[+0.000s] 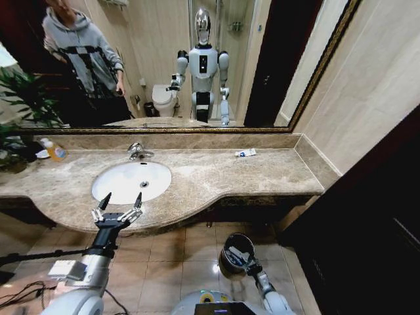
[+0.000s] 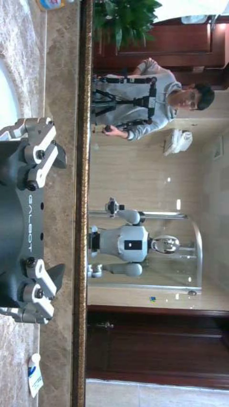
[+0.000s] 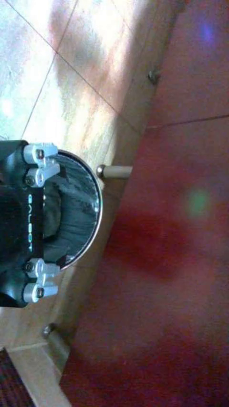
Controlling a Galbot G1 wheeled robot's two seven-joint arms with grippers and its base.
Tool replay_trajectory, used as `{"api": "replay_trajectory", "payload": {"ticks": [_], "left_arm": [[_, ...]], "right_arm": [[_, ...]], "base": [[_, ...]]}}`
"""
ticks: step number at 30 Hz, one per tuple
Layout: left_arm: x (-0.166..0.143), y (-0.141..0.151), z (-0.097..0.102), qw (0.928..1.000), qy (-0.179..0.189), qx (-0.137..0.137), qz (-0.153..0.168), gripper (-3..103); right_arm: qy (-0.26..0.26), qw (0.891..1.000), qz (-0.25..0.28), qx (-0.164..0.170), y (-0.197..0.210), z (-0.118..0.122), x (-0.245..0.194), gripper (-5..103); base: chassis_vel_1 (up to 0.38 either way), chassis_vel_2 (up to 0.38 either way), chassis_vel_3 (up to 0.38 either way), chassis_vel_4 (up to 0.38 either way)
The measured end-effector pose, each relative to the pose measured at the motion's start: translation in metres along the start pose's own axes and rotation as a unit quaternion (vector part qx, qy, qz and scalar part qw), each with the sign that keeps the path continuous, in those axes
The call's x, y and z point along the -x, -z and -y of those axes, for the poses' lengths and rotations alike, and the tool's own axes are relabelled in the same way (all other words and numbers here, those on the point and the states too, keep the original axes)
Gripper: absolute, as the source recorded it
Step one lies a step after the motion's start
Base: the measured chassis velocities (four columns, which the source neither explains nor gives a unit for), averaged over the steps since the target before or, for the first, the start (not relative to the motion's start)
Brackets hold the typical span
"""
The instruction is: Pick up the trash from the sink and place it in the trash bin.
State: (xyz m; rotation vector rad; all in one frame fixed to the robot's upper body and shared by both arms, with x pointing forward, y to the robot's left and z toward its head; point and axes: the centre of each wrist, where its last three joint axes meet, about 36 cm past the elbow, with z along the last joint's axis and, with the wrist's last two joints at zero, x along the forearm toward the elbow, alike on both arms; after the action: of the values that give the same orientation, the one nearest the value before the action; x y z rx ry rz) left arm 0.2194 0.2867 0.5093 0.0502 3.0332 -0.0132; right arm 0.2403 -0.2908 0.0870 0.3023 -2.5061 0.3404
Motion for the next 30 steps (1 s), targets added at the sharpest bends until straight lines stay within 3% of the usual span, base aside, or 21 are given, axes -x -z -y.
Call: {"api": "replay_trajectory", "payload": {"ticks": [4, 5, 9, 23, 30], "left_arm": [[0.0, 0.0, 0.0, 1.0, 0.0, 0.0, 0.0, 100], [0.0, 0.0, 0.0, 1.0, 0.0, 0.0, 0.0, 100], [0.0, 0.0, 0.0, 1.0, 0.0, 0.0, 0.0, 100], [0.0, 0.0, 0.0, 1.0, 0.0, 0.0, 0.0, 100], [0.0, 0.0, 0.0, 1.0, 0.0, 0.0, 0.0, 100]], "right_arm": [[0.002, 1.0, 0.018, -0.018, 0.005, 0.003, -0.009, 78], [0.002, 0.999, 0.026, -0.026, 0.006, 0.004, -0.011, 88], [-0.001, 0.997, 0.059, -0.056, 0.019, 0.009, -0.022, 97], [-0.052, 0.986, 0.151, -0.045, 0.057, 0.02, -0.085, 100], [-0.085, 0.977, 0.197, 0.005, 0.077, 0.029, -0.129, 100]], "base": [[0.0, 0.0, 0.0, 0.0], [0.0, 0.0, 0.0, 0.0], [0.0, 0.0, 0.0, 0.0], [0.0, 0.0, 0.0, 0.0], [0.0, 0.0, 0.0, 0.0]]}}
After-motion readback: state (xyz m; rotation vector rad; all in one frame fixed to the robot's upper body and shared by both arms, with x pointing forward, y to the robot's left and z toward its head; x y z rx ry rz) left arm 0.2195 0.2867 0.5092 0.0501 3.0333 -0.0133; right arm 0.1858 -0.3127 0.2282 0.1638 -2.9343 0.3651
